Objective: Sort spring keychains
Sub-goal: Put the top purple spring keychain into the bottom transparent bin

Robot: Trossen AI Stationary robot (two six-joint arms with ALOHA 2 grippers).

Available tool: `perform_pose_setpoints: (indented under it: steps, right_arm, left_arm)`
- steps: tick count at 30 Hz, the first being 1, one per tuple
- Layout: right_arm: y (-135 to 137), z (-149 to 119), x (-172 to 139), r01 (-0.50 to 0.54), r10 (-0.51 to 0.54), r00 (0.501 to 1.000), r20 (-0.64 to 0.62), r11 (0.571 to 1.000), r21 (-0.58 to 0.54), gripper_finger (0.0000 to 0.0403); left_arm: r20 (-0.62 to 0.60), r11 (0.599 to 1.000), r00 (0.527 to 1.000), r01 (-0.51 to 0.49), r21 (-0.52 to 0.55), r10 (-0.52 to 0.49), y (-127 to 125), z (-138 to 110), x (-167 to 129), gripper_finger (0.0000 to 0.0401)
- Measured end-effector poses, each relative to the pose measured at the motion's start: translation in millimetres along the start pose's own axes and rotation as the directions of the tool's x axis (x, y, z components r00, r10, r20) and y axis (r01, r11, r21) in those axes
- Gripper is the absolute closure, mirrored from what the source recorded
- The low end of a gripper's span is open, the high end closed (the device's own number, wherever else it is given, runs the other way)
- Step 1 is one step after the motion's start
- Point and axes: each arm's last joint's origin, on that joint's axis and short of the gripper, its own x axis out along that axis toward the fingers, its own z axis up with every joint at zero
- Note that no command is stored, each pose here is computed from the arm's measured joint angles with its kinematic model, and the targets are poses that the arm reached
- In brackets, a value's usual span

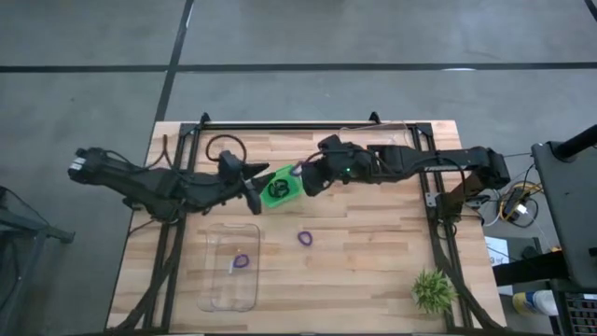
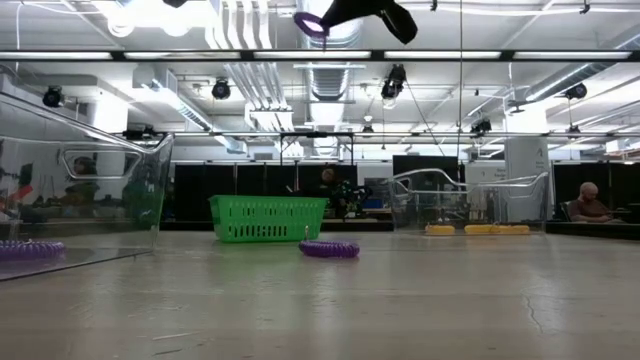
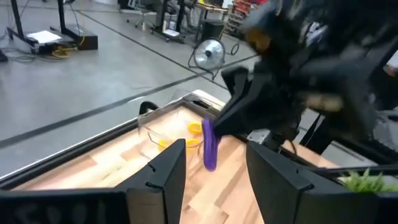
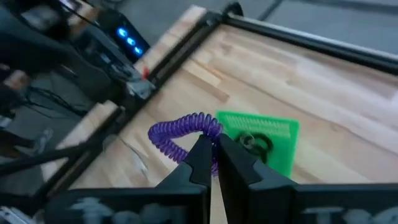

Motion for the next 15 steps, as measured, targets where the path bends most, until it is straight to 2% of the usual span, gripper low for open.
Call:
perform_pose_setpoints:
  steps: [7,15]
  right_arm:
    - [5,5,1,-0.029,0.029,0.997,0.064,1.000,-0.005,0.0394]
    - [7,5,1,-0.047,0.048,0.996,0.075,0.999,-0.010,0.0394]
  left_arm:
    - [-0.017,0.991,0.999,-0.025,0.132,0.027,-6,-24,16,0.0241]
    - [0.000,0.983,0.995,-0.094,0.156,0.096,-9,-35,27,0.0241]
